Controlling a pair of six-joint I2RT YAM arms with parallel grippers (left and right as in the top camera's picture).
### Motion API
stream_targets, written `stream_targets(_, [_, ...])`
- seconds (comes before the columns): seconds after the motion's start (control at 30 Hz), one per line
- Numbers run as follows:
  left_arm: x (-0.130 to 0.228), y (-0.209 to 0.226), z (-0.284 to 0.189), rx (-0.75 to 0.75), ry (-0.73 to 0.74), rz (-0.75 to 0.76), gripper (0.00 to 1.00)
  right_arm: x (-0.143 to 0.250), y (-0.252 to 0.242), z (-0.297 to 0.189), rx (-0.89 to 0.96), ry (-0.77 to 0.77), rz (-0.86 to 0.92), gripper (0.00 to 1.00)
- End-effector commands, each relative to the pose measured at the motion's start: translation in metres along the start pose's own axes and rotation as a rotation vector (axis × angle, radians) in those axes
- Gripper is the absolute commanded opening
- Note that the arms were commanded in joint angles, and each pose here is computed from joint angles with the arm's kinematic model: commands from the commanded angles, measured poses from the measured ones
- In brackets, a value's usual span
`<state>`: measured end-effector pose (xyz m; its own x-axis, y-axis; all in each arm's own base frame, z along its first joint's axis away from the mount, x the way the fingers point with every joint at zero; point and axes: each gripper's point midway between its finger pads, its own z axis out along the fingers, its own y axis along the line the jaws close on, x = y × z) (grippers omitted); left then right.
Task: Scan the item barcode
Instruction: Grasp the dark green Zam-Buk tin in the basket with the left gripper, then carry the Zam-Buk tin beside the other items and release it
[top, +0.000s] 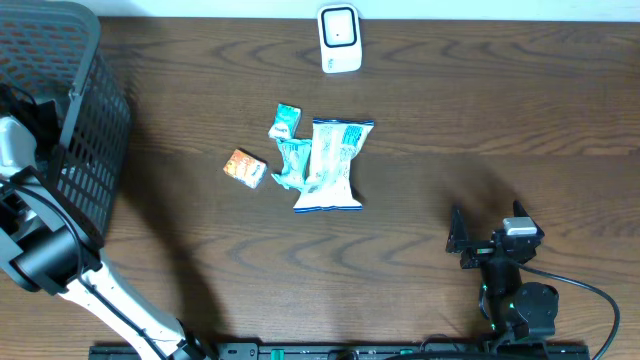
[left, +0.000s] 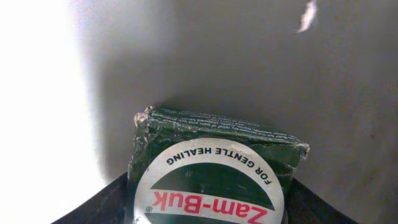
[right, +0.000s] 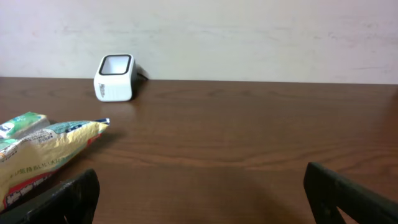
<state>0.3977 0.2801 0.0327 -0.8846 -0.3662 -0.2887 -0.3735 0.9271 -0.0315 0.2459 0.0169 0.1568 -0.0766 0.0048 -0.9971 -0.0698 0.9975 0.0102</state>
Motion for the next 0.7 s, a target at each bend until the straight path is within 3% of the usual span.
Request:
stream_targets(0.0, [-0.008,0.007,-0.029,-0.041,-0.048,-0.051,0.59,0.001,0.002,0.0,-0.007,0.002,-0.011,0.99])
stream_targets(0.23, [-0.053,-0.031,-0.111,0.147,-0.303,-0.111,0.6,0.001,0.002,0.0,-0.007,0.002,-0.012,0.99])
stream_targets(0.33, [-0.072,-0.049,-0.172,0.198,-0.454,-0.125,0.59,0.001,0.002,0.0,-0.007,0.002,-0.012,0.99])
stream_targets(0.67, [-0.082,-0.104,-0.312,0.258,-0.766,-0.087,0.6,0.001,0.002,0.0,-0.007,0.002,-0.011,0.99])
